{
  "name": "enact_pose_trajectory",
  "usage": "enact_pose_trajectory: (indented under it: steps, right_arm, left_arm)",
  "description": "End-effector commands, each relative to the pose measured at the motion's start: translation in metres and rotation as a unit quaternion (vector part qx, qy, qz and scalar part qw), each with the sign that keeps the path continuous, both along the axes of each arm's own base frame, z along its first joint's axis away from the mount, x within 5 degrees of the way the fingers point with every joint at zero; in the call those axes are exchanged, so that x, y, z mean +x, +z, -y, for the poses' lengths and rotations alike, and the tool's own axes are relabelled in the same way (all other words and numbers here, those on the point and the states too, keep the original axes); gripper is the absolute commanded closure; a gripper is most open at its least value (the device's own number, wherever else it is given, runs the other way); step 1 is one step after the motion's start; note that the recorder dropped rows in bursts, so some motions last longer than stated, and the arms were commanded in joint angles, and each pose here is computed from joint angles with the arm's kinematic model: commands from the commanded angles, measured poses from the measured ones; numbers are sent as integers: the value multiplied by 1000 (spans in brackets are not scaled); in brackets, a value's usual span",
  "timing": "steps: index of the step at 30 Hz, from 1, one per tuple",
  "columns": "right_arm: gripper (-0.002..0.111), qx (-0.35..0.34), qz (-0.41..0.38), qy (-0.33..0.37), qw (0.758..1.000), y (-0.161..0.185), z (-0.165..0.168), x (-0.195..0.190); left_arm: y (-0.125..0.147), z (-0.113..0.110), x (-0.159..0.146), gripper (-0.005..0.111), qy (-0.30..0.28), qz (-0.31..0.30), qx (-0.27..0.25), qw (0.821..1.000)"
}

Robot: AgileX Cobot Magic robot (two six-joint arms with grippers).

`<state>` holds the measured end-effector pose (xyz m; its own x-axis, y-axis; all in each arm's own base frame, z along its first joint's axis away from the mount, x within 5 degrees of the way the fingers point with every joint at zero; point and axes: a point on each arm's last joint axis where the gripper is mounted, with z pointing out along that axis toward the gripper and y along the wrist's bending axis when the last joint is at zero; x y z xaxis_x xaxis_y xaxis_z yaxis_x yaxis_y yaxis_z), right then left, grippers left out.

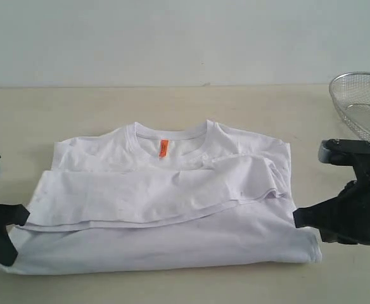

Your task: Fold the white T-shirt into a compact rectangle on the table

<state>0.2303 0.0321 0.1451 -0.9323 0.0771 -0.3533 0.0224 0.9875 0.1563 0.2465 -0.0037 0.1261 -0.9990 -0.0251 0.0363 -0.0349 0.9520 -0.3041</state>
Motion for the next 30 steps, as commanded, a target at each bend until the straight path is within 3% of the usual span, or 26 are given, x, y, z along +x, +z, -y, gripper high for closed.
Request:
enact_pose_trajectory:
  steps: [1,13,19,30]
  right_arm:
    - [108,-5,9,0,1000,2,3,0]
    - [108,28,32,-16,999,24,-4,21]
    - [108,50,66,47,995,30,-38,24]
    - [108,33,4,74,997,-14,-61,26]
  left_arm:
    - [2,1,-4,102,-7,-14,-2,1000]
    - [14,1,5,102,-18,-20,-14,1000]
    - [15,1,6,102,-20,-17,-14,1000]
    - [15,0,1,102,-29,-43,-10,999]
